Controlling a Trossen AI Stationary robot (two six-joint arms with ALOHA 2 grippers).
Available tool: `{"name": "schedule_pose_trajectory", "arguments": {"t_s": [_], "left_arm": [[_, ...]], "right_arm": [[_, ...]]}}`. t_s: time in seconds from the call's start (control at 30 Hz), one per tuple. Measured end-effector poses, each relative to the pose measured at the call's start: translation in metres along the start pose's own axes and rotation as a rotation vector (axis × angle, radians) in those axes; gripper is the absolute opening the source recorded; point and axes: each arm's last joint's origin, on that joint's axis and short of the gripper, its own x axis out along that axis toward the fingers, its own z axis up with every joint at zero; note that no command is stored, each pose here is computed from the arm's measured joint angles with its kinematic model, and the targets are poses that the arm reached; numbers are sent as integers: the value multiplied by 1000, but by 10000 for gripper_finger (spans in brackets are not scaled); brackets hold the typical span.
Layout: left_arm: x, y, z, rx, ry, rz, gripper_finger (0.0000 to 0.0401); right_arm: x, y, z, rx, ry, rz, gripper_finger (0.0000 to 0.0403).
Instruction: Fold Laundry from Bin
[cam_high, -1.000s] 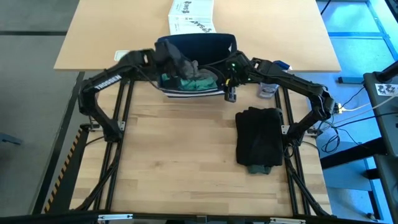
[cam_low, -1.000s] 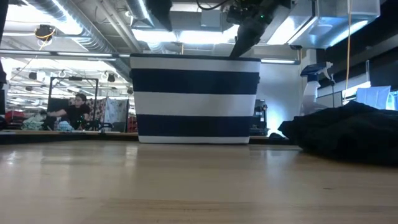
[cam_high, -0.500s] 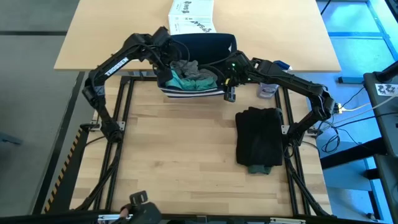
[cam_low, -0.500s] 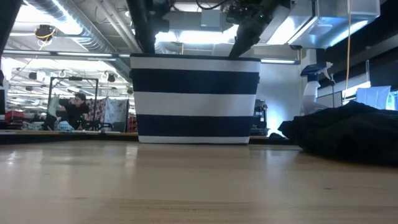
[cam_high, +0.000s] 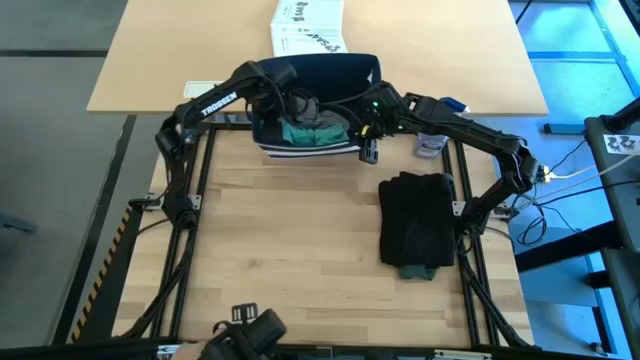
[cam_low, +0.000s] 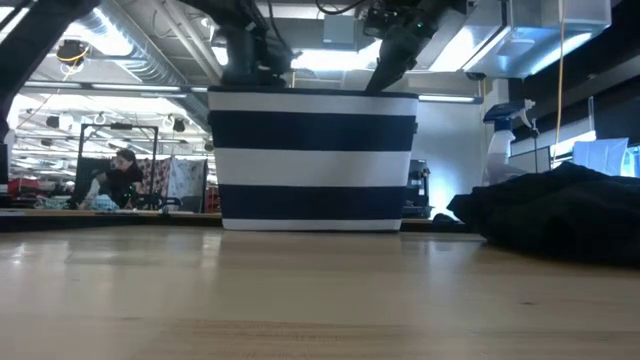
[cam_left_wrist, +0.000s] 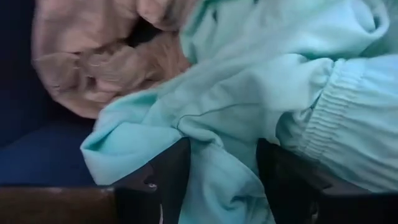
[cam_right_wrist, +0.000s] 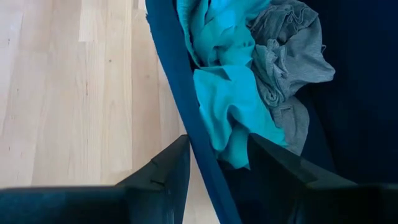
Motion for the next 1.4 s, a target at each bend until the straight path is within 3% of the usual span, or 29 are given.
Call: {"name": "schedule_pose_trajectory", "arguments": {"t_s": [0.1, 0.23, 0.3, 0.43, 0.57, 0.7, 0.8, 0.9, 0.97, 1.07, 1.2, 1.4], "left_arm": [[4, -2, 2, 64, 22, -11, 147], [4, -3, 5, 135, 26, 38, 61], [3, -3, 6, 164, 59, 102, 20], [-17, 1, 9, 171, 96, 278, 7], [-69, 3, 12, 156, -3, 438, 5], [-137, -12, 0, 120, -199, 589, 3], [-181, -33, -26, 95, -333, 741, 3], [-222, -59, -56, -19, -505, 814, 2], [-246, -78, -78, -67, -651, 800, 2], [-272, -107, -106, -17, -848, 712, 2], [-287, -143, -123, 158, -1031, 534, 2], [-294, -196, -125, 484, -1205, 180, 2]], "right_arm": [[0, 0, 0, 0, 0, 1, 159], [0, 0, 0, 0, 0, 1, 159], [0, 0, 0, 0, -2, -1, 159], [0, -2, 3, -3, -24, -30, 159], [0, -4, 5, -4, -33, -75, 159], [0, -5, 5, -4, -26, -99, 159], [-1, -6, 5, 7, -23, -132, 159], [-1, -8, 8, 28, -38, -179, 159], [-1, -10, 9, 29, -50, -208, 159], [-2, -12, 12, 30, -73, -237, 159], [-2, -13, 13, 32, -84, -265, 159], [-4, -19, 11, 51, -74, -304, 159]]}}
